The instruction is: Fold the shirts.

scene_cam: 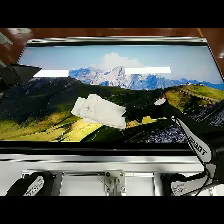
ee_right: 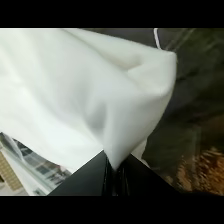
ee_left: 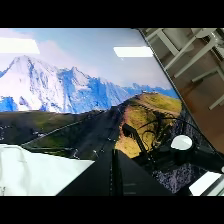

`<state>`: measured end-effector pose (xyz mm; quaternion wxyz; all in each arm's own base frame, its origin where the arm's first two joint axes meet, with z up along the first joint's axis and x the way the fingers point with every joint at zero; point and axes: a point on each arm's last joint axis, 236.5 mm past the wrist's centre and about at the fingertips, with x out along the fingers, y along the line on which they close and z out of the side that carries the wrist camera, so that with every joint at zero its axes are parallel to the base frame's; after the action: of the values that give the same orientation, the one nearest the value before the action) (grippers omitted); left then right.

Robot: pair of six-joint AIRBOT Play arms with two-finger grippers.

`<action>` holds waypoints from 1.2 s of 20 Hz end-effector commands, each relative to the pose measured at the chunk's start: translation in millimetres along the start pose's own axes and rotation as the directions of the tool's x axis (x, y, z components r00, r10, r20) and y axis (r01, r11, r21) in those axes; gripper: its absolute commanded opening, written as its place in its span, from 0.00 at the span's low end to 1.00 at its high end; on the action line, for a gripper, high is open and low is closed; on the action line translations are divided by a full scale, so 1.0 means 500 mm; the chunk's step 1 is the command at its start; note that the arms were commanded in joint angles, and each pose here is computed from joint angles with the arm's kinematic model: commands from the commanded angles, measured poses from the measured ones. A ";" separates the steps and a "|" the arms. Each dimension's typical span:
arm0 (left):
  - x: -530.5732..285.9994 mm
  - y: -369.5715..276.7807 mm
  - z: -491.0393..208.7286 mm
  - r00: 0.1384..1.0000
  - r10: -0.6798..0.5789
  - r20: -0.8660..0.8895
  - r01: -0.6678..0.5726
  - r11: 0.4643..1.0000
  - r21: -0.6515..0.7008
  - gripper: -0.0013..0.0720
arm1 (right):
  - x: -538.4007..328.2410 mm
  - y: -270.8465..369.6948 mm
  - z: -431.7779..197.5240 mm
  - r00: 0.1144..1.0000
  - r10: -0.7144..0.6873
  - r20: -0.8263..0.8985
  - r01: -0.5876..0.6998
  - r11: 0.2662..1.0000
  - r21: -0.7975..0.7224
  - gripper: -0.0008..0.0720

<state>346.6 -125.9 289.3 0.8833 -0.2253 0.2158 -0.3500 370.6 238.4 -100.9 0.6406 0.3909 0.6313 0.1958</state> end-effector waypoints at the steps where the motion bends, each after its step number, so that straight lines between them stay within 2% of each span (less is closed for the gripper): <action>1: 0.020 -0.045 -0.019 0.997 -0.063 -0.032 0.063 0.998 0.005 0.07 | -0.045 0.017 0.044 0.997 0.063 0.043 -0.059 0.995 -0.086 0.08; 5: 0.063 -0.122 -0.039 0.988 -0.147 -0.047 0.148 0.989 0.007 0.07 | -0.275 -0.019 0.181 0.956 0.091 0.280 -0.070 0.994 -0.085 0.08; 8: 0.098 -0.184 -0.032 0.981 -0.194 0.003 0.194 0.981 0.027 0.07 | -0.533 -0.131 0.247 0.847 0.024 0.532 -0.031 1.000 0.003 0.08; 12: 0.131 -0.247 -0.027 0.970 -0.238 0.059 0.237 0.971 0.017 0.07 | -0.825 -0.334 0.190 0.669 -0.142 0.729 -0.034 0.975 0.221 0.08; 15: 0.154 -0.274 -0.035 0.964 -0.258 0.071 0.259 0.966 -0.007 0.07 | -0.927 -0.489 0.081 0.603 -0.280 0.747 -0.131 0.889 0.439 0.08; 17: 0.158 -0.300 -0.048 0.957 -0.283 0.059 0.285 0.958 -0.014 0.07 | -0.929 -0.561 0.007 0.621 -0.359 0.697 -0.133 0.828 0.544 0.08; 19: 0.159 -0.322 -0.063 0.951 -0.308 0.040 0.308 0.951 -0.012 0.07 | -0.883 -0.617 -0.065 0.678 -0.418 0.604 -0.128 0.743 0.657 0.08; 24: 0.162 -0.324 -0.065 0.952 -0.304 0.041 0.304 0.953 0.003 0.07 | -0.735 -0.627 -0.135 0.793 -0.341 0.505 -0.182 0.657 0.731 0.08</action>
<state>297.8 -296.2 333.2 0.8198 -0.2669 0.1658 -0.4788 206.8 -241.0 -63.4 0.6439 0.6023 0.4040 -0.2438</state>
